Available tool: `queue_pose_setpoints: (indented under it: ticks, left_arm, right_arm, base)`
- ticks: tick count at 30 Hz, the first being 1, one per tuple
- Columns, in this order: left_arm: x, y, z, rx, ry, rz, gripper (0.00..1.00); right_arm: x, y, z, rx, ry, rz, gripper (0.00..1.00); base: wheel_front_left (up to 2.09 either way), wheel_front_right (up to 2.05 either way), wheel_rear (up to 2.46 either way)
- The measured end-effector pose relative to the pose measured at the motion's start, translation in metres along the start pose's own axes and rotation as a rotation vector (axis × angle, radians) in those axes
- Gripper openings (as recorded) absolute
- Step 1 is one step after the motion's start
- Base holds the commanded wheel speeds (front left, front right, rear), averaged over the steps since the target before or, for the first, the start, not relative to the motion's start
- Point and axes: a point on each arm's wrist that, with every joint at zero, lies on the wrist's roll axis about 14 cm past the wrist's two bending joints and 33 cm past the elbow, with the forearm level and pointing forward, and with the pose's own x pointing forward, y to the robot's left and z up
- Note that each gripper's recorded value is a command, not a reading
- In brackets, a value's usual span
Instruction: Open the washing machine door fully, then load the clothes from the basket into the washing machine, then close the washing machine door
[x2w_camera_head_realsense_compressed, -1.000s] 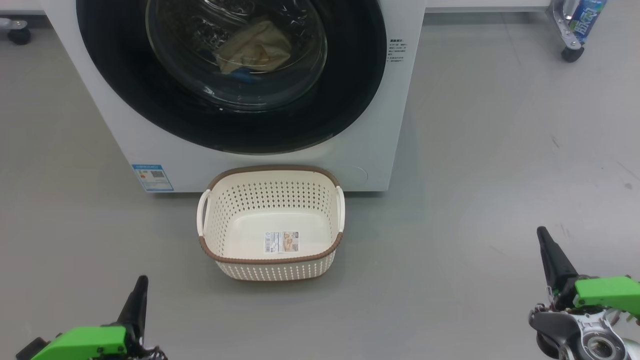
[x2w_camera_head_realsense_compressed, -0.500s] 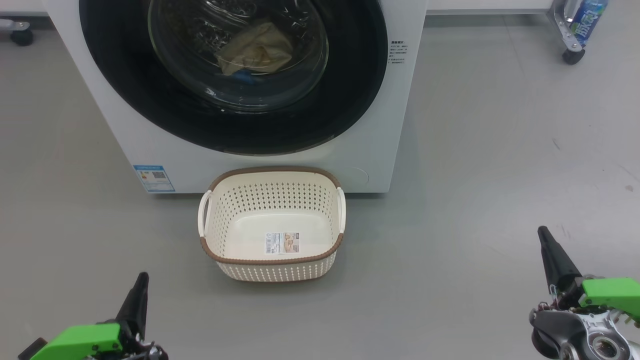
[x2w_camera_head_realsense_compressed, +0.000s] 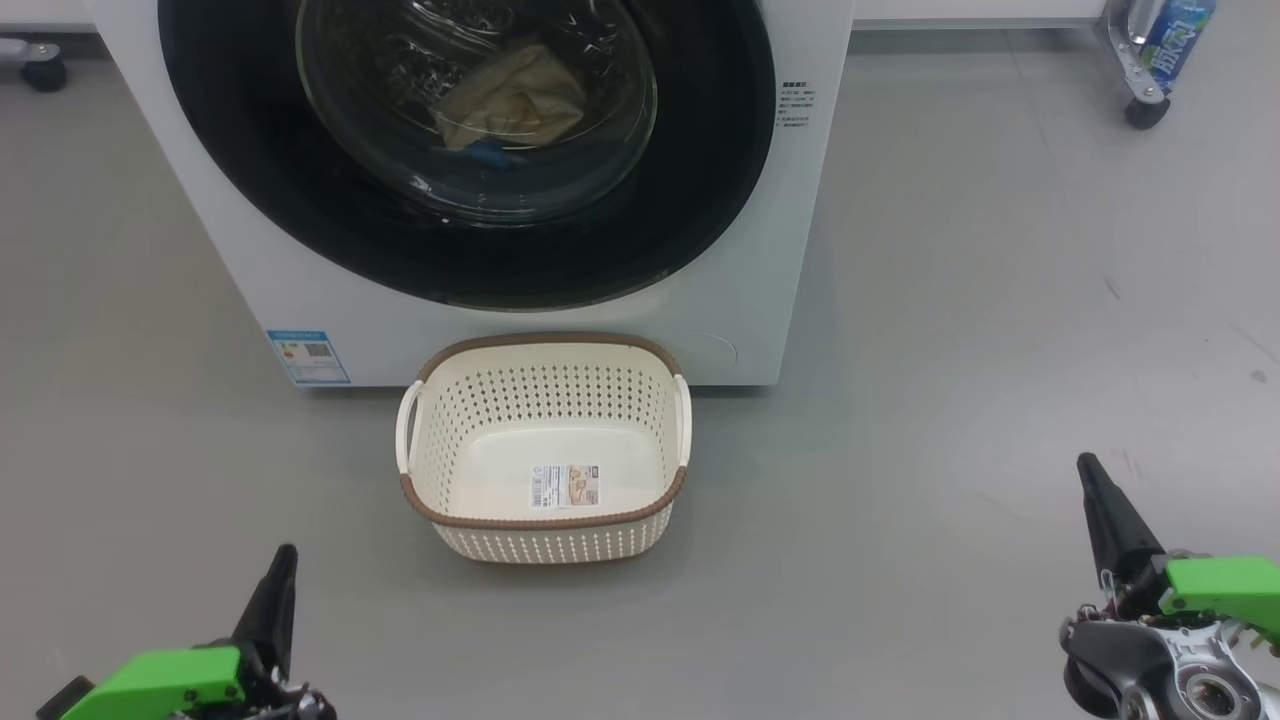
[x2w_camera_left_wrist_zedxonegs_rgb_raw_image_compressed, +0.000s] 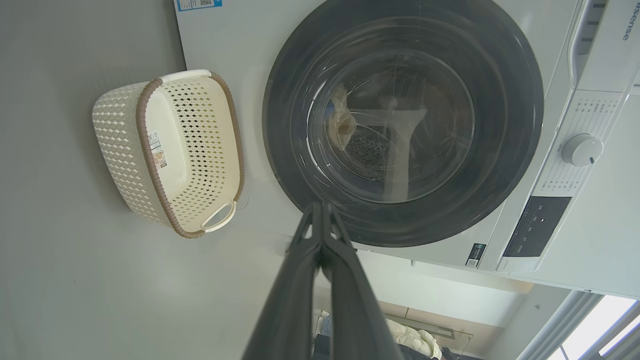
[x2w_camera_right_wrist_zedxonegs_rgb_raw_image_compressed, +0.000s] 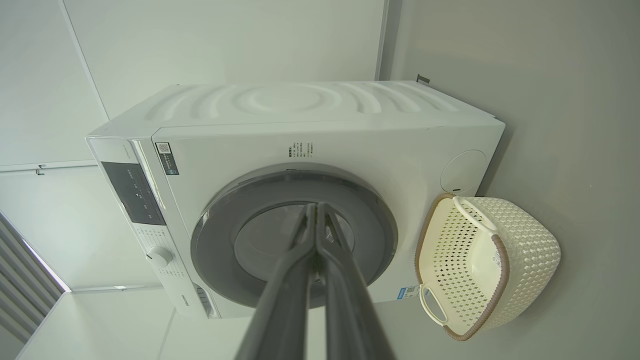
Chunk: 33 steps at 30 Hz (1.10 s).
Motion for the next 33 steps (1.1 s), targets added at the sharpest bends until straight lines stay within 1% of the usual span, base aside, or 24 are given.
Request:
queue_pose_setpoints:
  ticks: [33]
  left_arm:
    - [0.0000, 0.0000, -0.0001, 0.000, 0.000, 0.000, 0.00]
  right_arm:
    - [-0.0001, -0.0001, 0.0003, 0.006, 0.000, 0.000, 0.00]
  base:
    - [0.00, 0.00, 0.00]
